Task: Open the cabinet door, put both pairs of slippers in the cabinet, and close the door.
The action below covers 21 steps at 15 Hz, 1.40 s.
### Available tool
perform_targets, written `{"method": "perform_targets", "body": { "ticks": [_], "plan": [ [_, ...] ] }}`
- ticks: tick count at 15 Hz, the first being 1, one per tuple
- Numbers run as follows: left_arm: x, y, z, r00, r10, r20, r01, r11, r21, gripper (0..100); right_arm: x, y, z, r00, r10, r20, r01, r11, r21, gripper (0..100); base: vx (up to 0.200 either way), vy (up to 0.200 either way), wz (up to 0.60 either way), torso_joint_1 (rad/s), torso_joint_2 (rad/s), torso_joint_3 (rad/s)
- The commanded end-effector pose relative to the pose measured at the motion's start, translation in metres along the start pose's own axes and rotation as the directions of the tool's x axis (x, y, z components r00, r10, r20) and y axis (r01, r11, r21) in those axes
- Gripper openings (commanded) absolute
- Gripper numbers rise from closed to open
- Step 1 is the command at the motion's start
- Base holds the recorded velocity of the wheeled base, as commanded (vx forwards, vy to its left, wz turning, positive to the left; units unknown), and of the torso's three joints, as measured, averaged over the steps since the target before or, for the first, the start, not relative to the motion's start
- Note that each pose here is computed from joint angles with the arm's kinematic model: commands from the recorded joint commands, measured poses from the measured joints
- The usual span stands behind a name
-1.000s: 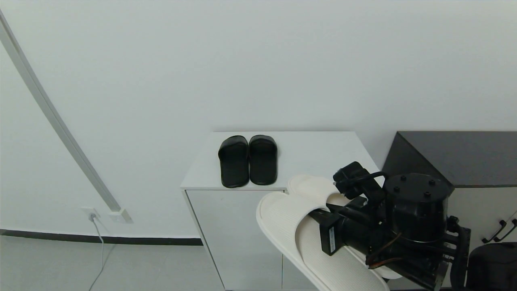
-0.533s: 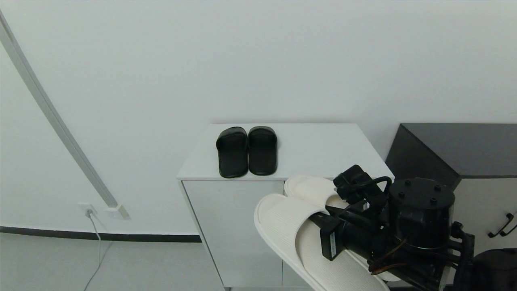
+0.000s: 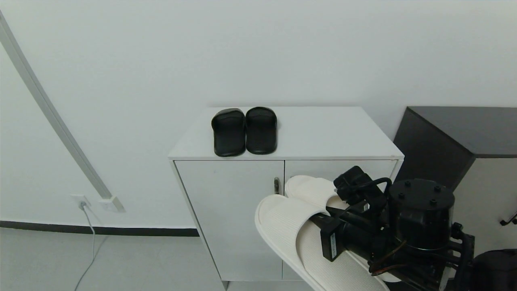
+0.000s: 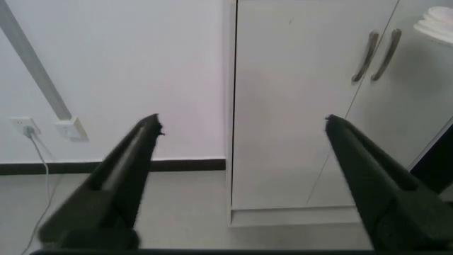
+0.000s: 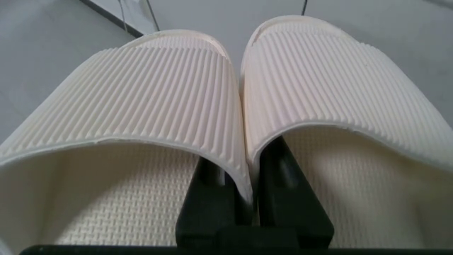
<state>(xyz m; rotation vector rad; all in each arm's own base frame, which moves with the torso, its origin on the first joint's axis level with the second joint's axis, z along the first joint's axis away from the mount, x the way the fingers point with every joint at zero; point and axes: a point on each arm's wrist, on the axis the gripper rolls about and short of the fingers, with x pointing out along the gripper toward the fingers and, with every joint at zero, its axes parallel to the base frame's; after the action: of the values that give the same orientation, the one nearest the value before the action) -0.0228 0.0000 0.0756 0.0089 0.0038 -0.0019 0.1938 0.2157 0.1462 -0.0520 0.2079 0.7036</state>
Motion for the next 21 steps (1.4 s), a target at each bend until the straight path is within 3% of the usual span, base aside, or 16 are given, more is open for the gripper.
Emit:
{"method": "perform_targets", "body": {
  "ticks": [1,11,21],
  "plan": [
    [0.000,0.000,0.000,1.000,0.000,-0.001,0.000,1.000,0.000,100,-0.001,0.000,-0.003,1.000,0.000,-0.010,0.000,1.000,-0.003,0,0.000,0.000,0.00,-0.217,0.54,0.315],
    [0.000,0.000,0.000,1.000,0.000,-0.001,0.000,1.000,0.002,100,-0.003,0.002,-0.007,1.000,0.008,-0.026,-0.008,1.000,-0.005,0,0.000,0.000,0.00,-0.185,0.50,0.317],
    [0.000,0.000,0.000,1.000,0.000,-0.001,0.000,1.000,0.000,100,-0.008,0.002,-0.018,0.996,0.070,-0.060,-0.071,0.997,-0.009,0,0.000,0.000,0.00,-0.102,0.46,0.353]
  ]
}}
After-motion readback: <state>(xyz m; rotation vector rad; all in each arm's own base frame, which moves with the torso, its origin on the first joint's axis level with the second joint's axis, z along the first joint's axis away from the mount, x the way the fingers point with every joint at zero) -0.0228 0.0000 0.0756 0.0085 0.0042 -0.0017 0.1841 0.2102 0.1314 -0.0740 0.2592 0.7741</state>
